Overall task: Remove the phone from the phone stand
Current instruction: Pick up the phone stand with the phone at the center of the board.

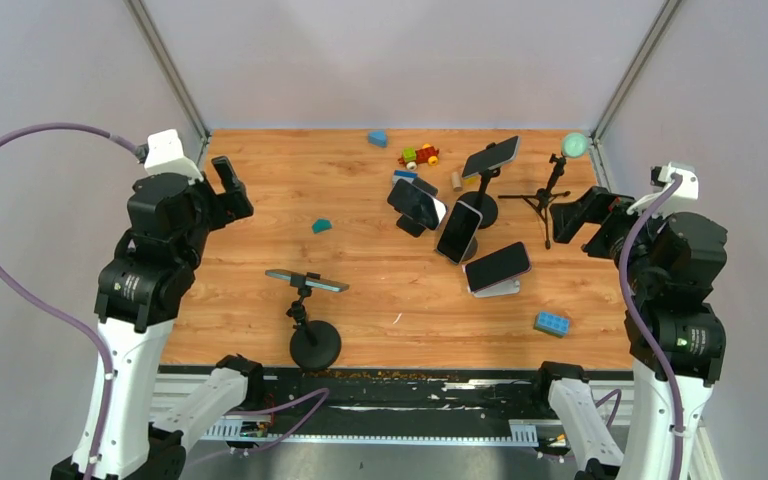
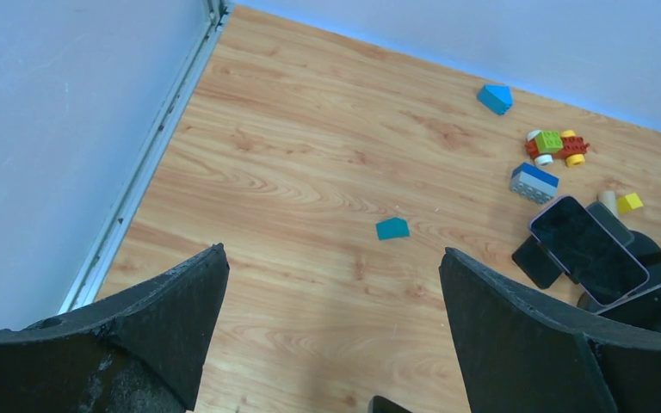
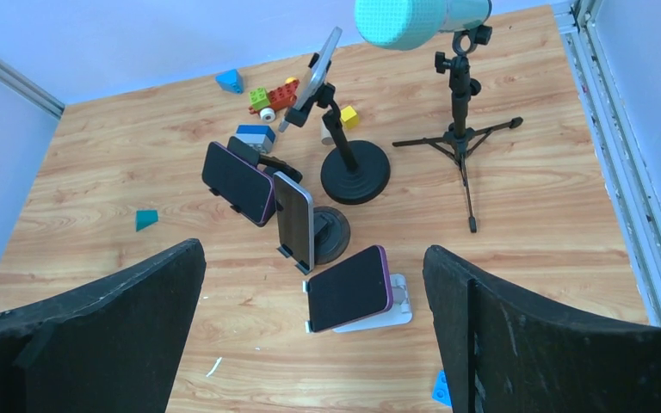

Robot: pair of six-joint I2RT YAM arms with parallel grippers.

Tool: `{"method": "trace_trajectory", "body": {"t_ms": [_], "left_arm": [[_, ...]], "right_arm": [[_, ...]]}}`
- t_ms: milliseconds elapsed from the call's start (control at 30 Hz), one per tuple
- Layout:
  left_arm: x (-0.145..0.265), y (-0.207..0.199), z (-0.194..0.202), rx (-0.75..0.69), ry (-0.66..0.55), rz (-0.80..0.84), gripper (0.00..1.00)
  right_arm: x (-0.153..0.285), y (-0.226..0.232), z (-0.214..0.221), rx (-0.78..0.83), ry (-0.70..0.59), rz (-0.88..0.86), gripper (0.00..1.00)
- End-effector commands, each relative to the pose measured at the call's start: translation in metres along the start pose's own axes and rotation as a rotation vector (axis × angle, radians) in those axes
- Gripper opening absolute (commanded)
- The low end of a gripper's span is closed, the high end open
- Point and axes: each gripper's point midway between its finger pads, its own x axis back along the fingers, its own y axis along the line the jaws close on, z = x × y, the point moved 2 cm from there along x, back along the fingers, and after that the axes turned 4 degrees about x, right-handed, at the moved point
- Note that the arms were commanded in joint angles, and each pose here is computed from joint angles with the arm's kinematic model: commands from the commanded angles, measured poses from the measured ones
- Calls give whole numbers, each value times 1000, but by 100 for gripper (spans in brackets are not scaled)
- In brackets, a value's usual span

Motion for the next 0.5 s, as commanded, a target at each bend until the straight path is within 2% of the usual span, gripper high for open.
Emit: {"method": "trace_trajectory", "body": {"t_ms": [0, 333, 467], "left_arm": [[1, -2, -10, 13, -36, 0, 100], [10, 5, 5, 61, -23, 1, 100], [15, 8, 11, 62, -28, 11, 100]], "right_arm": [[-4, -5, -4, 32, -30, 21, 100], [-13, 1, 6, -9, 15, -23, 100], [-16, -4, 14, -62, 29, 13, 100]]}}
